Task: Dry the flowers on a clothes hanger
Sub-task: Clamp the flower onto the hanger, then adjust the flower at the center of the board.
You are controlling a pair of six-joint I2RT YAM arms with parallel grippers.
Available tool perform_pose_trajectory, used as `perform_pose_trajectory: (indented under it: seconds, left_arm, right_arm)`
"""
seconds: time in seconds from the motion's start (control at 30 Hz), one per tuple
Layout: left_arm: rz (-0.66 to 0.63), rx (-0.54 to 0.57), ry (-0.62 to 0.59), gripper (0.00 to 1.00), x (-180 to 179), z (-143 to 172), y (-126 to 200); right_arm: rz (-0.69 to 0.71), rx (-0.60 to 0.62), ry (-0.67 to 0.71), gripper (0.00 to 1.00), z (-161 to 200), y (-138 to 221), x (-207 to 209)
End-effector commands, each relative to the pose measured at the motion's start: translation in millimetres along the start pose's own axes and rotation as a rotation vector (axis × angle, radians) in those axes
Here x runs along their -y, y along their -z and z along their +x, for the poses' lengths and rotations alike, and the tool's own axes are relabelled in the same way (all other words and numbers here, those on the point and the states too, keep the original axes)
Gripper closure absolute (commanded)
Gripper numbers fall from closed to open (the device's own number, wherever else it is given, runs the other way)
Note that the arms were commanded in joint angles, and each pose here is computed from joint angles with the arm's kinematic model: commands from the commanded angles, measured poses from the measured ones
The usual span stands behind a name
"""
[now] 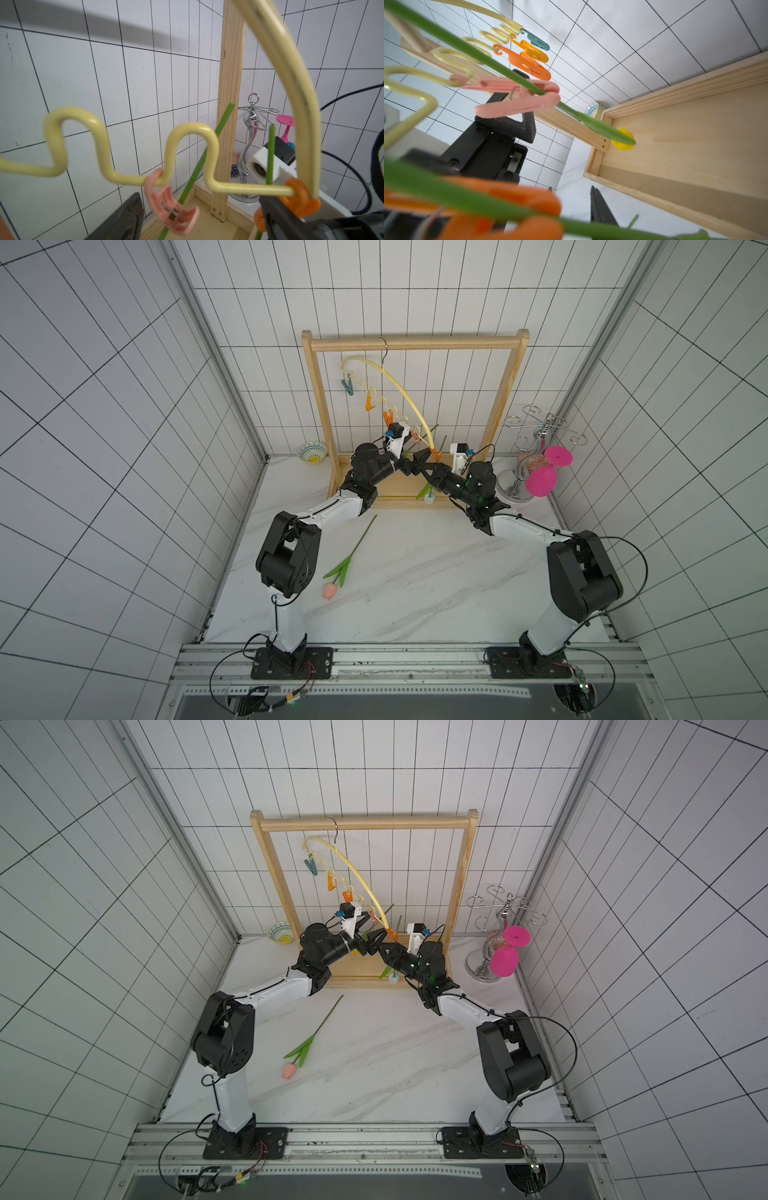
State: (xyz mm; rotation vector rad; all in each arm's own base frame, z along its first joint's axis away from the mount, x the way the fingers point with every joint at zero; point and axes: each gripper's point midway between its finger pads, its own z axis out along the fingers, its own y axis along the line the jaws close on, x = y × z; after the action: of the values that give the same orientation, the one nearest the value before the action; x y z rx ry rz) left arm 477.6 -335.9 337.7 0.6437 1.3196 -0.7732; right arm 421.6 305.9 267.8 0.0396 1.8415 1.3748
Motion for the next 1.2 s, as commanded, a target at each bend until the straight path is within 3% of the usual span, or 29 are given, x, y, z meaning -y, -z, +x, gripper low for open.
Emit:
perform_pose_trajectory:
  seconds: [0.0,0.27,0.37,0.53,0.67,0.87,1.0,1.17]
  left_arm:
    - [-0.03,-0.003,-0.008,0.01,4.1,-10.9,13.2]
    - [-0.261,-0.16,0.113,0.01,-11.8,29.9,70.7]
    - [-0.438,-0.244,0.194,0.01,-27.3,42.8,104.0]
    - [-0.855,-0.387,0.37,0.01,-56.9,66.8,183.6]
    - [-1.06,-0.48,0.419,0.01,-62.3,94.3,245.9]
    - [-1.058,-0.642,0.666,0.01,-44.3,179.0,300.4]
    - [-1.065,-0.766,0.767,0.01,-22.5,221.3,322.2]
    - [-1.01,-0.875,0.896,0.01,13.4,257.8,334.7]
  right_arm:
    - [0.01,0.069,0.069,0.67,-33.8,10.5,-24.3]
    - [0.061,0.047,0.095,0.65,-39.0,34.9,-31.6]
    - [0.063,0.022,0.085,0.64,-32.9,47.3,-39.0]
    - [0.068,0.003,0.071,0.64,-23.4,75.5,-52.7]
    - [0.094,-0.056,0.097,0.64,-2.5,101.4,-66.5]
    - [0.29,-0.25,0.247,0.64,73.0,154.2,-66.8]
    - [0.281,-0.307,0.251,0.64,119.7,178.9,-58.6]
    - [0.286,-0.327,0.219,0.64,140.9,192.3,-45.3]
